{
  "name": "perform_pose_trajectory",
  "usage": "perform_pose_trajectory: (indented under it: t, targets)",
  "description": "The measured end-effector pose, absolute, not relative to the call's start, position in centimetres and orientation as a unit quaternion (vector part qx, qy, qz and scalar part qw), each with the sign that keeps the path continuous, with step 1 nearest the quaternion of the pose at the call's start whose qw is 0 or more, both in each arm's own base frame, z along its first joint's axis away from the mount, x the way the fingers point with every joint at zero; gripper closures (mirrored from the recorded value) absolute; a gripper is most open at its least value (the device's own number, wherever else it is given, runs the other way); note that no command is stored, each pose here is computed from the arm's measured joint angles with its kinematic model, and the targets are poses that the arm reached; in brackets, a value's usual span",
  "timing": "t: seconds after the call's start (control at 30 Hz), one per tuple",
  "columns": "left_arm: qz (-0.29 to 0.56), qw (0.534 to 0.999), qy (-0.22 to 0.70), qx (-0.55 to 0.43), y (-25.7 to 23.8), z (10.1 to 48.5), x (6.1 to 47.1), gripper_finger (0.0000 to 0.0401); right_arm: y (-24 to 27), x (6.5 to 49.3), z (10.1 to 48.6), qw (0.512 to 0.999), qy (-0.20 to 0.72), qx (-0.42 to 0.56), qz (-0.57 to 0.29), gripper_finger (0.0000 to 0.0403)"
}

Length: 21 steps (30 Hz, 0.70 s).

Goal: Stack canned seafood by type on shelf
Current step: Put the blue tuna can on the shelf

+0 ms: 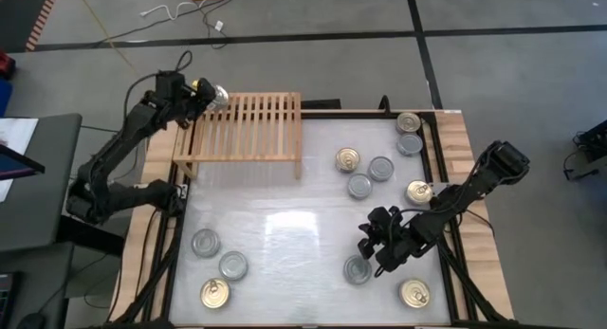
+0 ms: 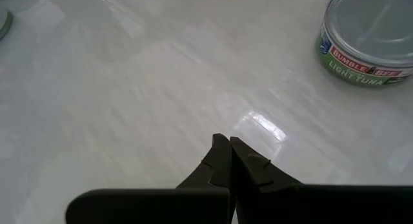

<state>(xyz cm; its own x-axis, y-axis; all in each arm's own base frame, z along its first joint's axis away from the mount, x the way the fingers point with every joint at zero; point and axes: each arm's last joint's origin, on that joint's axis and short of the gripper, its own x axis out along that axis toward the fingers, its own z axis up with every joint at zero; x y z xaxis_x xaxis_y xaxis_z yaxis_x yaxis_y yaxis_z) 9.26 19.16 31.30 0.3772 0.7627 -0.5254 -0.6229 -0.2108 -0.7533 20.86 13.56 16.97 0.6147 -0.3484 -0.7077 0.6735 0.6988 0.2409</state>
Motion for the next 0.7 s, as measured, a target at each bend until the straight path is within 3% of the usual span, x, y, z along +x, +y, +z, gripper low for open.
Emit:
perform_pose_trajectory:
  t: [0.27, 0.7]
  targets:
    - [0.529, 0.612, -0.202, -0.553, 17.6, 28.7, 9.5, 0.0215, 13.6, 20.8, 17.0, 0.863, 0.324, 0.252, -0.295, 0.0381]
    - [0.557, 0.592, -0.236, -0.532, 13.8, 29.7, 7.4, 0.0215, 13.7, 20.8, 17.0, 0.866, 0.325, 0.246, -0.290, 0.0381]
